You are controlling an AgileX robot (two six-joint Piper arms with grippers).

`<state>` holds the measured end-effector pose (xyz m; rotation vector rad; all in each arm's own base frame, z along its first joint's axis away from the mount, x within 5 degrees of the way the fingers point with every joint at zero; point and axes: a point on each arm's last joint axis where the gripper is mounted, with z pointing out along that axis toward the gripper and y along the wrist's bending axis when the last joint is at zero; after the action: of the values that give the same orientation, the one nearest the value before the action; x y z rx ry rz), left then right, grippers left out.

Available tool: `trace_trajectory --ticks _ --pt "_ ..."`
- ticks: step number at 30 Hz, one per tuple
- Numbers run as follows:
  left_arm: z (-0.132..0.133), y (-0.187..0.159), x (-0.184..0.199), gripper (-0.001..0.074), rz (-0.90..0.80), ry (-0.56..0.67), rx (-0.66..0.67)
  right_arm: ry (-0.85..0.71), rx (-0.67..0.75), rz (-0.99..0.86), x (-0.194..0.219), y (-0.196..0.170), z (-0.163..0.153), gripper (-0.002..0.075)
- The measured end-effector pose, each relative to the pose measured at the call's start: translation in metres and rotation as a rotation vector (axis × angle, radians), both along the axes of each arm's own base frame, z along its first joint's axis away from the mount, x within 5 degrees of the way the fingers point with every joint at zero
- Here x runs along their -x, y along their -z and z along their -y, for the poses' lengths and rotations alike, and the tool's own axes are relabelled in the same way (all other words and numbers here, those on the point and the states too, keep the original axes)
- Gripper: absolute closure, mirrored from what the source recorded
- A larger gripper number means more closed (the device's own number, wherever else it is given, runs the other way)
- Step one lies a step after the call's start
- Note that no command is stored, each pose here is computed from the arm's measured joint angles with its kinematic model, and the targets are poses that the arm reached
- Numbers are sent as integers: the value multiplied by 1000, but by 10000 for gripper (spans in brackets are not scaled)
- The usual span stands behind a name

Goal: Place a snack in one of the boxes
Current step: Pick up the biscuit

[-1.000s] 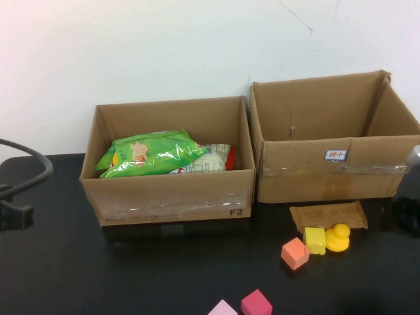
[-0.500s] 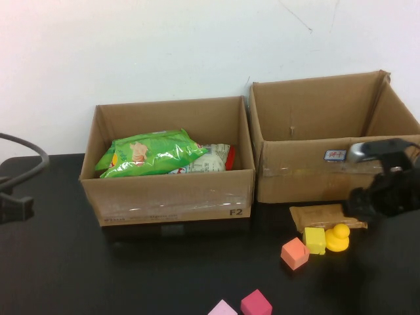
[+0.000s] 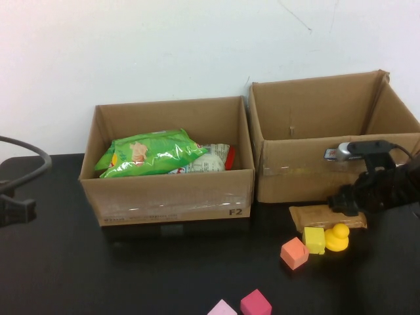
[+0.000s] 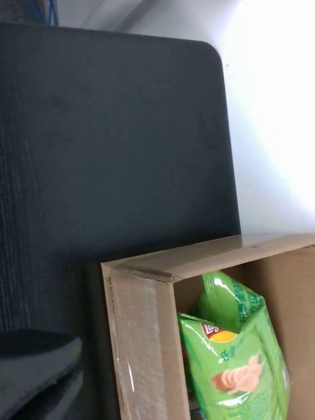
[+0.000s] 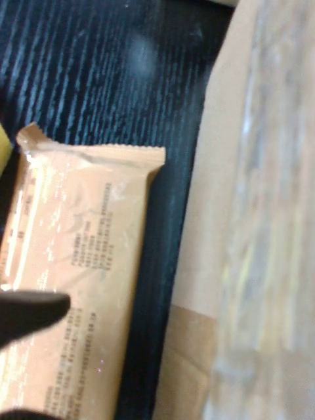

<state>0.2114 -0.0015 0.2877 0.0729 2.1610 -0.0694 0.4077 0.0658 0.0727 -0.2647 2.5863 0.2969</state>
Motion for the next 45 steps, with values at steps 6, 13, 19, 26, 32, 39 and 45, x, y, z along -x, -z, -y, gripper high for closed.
trace_trajectory --ticks 6,13,19,26,32,39,45 --pt "-1 1 -2 736 9 -7 2 -4 -26 -19 1 -1 -2 586" --pt "-1 0 -3 736 22 -13 4 -27 -58 5 2 -22 -5 636" --pt "-1 -1 -3 736 24 -8 -4 -133 -22 -16 7 -25 -7 703" --pt "-1 -1 -3 736 25 -1 -14 -256 140 -45 12 -19 2 717" --pt "-1 0 -3 736 24 1 -18 -221 205 -51 24 -5 10 718" --pt "-1 5 -1 736 7 0 -15 29 158 -39 35 7 17 719" --pt "-1 6 -1 736 10 -6 -5 368 -14 -75 36 9 19 720"
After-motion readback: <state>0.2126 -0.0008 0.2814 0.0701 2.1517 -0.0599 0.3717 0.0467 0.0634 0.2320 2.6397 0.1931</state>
